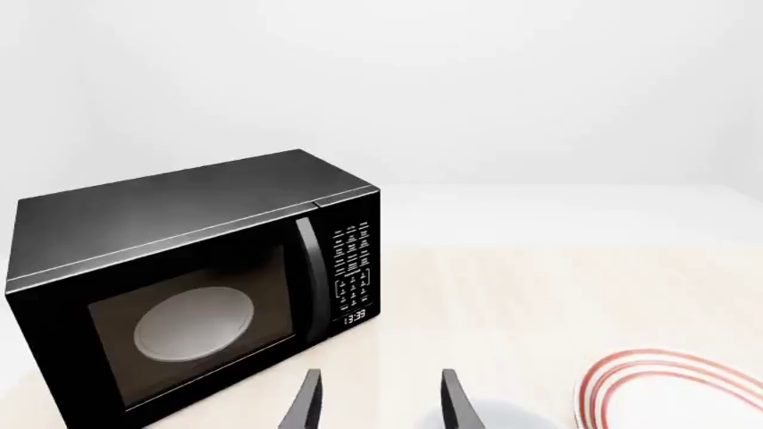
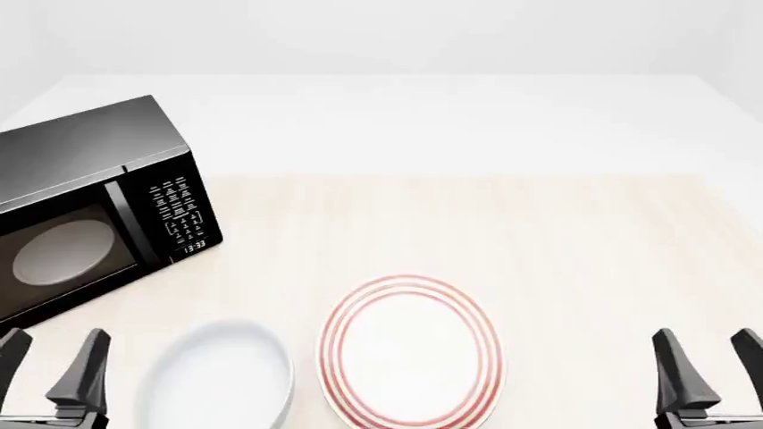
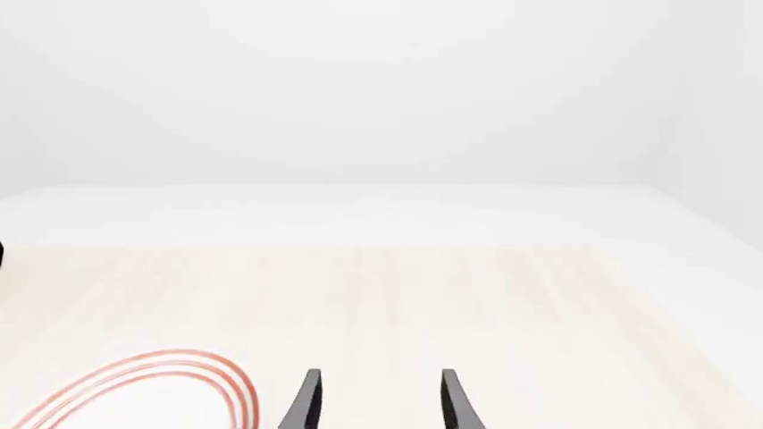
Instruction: Open the microwave.
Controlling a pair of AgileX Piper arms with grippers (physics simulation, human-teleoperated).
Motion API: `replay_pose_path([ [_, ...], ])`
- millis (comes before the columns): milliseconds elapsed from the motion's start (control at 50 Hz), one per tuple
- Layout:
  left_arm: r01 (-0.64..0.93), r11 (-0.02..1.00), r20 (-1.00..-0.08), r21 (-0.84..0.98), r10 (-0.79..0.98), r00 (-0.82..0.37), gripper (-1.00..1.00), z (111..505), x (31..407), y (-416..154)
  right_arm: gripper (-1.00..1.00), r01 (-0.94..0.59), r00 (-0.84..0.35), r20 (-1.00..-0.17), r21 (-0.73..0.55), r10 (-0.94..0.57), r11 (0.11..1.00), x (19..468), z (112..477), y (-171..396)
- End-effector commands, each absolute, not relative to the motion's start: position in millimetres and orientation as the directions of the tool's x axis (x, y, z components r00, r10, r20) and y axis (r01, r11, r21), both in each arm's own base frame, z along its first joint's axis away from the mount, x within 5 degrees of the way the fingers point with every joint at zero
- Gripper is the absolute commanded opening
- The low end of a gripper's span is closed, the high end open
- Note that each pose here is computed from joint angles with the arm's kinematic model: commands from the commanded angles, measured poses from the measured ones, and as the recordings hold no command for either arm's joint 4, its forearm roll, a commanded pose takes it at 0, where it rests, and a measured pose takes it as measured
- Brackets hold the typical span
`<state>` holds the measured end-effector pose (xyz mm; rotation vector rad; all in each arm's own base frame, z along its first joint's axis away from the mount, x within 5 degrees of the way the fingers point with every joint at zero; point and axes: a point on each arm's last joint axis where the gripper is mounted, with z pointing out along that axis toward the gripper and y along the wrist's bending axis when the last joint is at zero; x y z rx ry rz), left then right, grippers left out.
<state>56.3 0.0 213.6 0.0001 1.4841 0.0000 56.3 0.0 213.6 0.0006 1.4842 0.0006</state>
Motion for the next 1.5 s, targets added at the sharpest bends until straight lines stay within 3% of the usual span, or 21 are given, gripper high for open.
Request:
replay_pose_path([
  [20, 0.001, 1.0, -0.996, 0.0, 0.0, 0.085, 1.0, 214.3, 56.8, 0.0, 1.0, 0.0, 0.085, -0.996, 0.002, 0.002, 1.0, 56.6, 214.2, 0.0],
  [700, -0.049, 0.999, -0.997, 0.0, 0.004, 0.078, 1.0, 225.2, 59.7, 2.9, 1.0, 0.0, 0.085, -0.996, 0.004, 0.004, 1.0, 56.3, 214.2, 0.0],
  [1000, -0.03, 0.999, -0.998, -0.015, -0.013, 0.068, 1.0, 244.6, 84.8, 2.6, 1.0, 0.0, 0.085, -0.996, 0.004, 0.004, 1.0, 56.3, 214.0, 0.0],
  [1500, -0.045, 0.998, -0.999, -0.044, -0.043, 0.029, 1.0, 238.6, 115.0, 5.3, 1.0, 0.0, 0.085, -0.996, 0.004, 0.004, 1.0, 56.3, 214.1, 0.0],
])
